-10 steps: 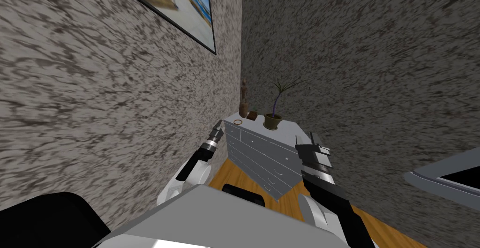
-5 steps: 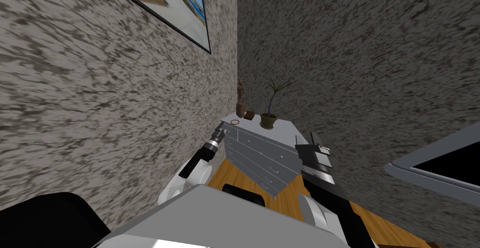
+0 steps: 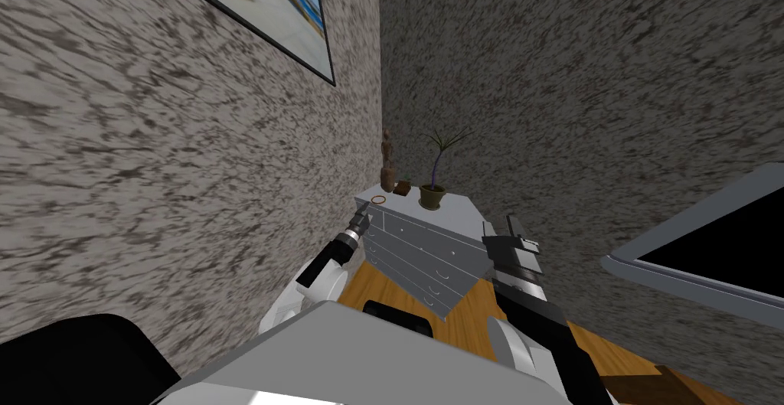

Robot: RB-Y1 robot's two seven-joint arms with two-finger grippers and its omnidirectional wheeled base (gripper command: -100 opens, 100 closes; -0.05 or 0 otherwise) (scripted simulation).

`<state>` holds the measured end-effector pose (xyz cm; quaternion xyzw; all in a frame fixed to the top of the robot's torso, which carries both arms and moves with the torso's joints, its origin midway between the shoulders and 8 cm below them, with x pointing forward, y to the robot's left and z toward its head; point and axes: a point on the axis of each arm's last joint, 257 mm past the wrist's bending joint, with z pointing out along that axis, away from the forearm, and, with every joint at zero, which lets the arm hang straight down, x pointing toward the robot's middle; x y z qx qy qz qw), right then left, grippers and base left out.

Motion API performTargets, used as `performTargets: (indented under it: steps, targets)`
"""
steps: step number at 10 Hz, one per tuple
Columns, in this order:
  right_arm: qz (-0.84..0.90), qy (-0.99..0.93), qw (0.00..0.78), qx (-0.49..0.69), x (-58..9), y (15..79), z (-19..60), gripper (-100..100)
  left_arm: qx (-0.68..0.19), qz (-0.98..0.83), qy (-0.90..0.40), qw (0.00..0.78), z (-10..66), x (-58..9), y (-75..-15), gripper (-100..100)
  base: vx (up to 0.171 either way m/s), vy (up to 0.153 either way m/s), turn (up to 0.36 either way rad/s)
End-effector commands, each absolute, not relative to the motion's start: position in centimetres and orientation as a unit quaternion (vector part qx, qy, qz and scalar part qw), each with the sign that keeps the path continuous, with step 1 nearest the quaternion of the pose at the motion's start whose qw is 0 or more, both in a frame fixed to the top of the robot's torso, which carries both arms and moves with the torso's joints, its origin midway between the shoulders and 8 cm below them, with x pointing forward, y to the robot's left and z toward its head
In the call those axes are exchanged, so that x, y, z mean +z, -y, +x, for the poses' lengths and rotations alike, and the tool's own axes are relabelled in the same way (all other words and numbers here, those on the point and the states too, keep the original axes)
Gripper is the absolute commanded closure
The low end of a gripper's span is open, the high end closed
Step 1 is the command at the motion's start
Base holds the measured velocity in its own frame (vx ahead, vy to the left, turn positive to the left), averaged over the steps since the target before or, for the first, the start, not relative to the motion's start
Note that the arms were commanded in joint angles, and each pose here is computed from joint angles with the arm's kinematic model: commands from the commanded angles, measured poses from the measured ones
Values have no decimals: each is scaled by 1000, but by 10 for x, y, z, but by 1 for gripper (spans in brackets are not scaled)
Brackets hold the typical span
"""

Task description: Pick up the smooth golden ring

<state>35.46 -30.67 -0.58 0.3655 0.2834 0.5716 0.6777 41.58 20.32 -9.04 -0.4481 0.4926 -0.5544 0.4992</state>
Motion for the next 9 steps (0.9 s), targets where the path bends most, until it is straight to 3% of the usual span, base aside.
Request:
performTargets:
  steps: [1,9]
  targets:
    - [366,-283,678,572,-6,307,355,0,-547,-458,-502,488,418,-99,-202,-100,14,-25,-38]
    - [366,-283,678,572,-6,307,355,0,-521,-498,-538,436,419,-129,-186,-100,17,-8,-56]
